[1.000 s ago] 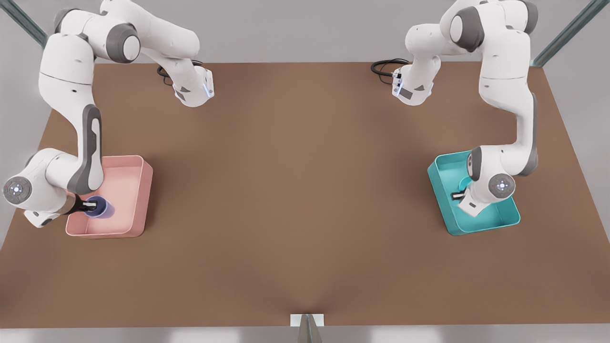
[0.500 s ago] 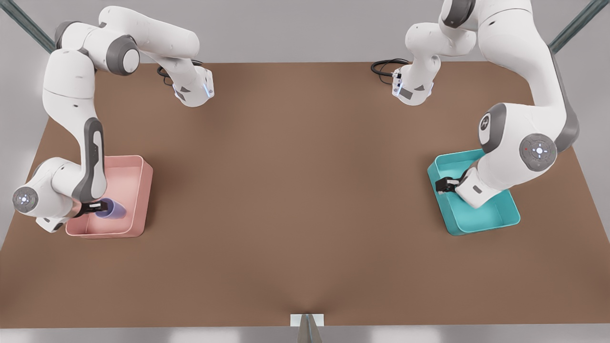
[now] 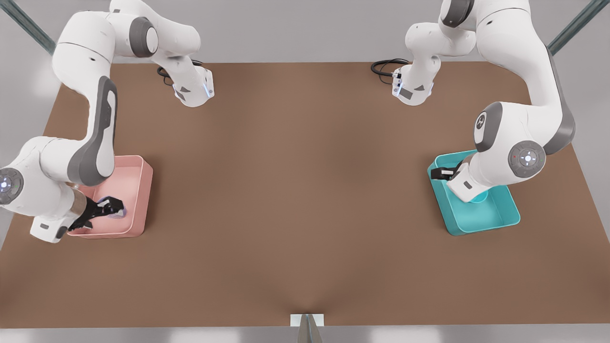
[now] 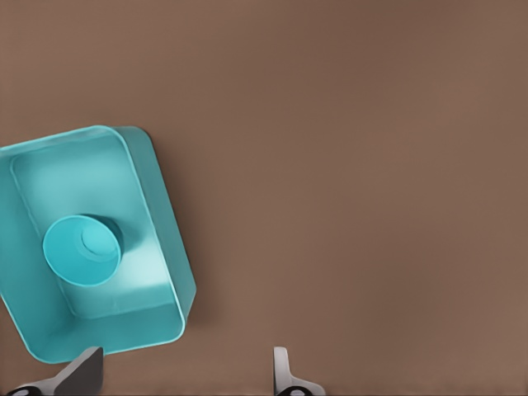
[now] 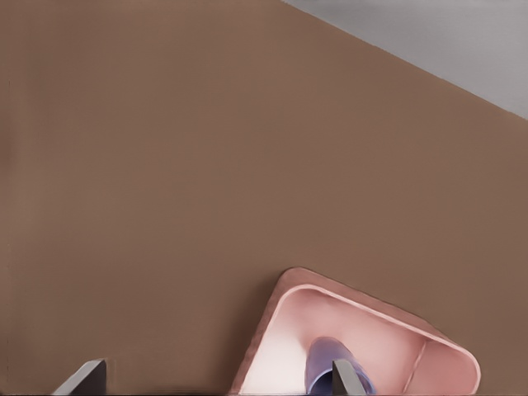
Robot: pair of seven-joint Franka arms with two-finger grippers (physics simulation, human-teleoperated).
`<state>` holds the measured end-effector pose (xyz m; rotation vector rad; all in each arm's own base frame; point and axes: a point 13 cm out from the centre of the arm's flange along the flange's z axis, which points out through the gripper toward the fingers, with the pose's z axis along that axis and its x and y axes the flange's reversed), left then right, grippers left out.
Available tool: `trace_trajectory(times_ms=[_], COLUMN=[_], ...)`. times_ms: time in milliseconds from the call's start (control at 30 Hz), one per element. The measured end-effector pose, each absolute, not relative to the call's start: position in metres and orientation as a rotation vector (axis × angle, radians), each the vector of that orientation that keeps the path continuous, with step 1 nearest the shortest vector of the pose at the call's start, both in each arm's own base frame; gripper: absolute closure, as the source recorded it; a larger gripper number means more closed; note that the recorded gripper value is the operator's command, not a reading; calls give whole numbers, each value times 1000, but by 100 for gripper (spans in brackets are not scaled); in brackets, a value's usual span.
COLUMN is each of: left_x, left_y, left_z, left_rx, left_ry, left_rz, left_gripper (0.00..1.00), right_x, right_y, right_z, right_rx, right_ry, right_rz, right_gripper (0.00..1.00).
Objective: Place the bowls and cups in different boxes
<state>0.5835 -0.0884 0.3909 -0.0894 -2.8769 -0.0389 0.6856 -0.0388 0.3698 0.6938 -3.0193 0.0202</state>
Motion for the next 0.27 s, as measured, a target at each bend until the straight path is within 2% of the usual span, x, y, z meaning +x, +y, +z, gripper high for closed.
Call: trace_trajectory(times_ms=[67,133,200,267], left_x=[583,582,581,581], left_y=[-88,-87,-88,-88], left_z=[391,390,388,388], left_rx=[-87,-87,-88,-89], left_ry=[-2873,-2868,-2863,-2861], left_rz=[-39,-39,-40,-40], left_gripper=[0,0,0,0], right_x=[661,621,584,566], right_y=[-7,2,-14,-27], right_z=[416,459,471,469], right_rx=[717,702,607,512], right_ry=[-2999,-2987,-2969,-2958], right_rz=[33,71,80,76], right_gripper=[0,0,0,0])
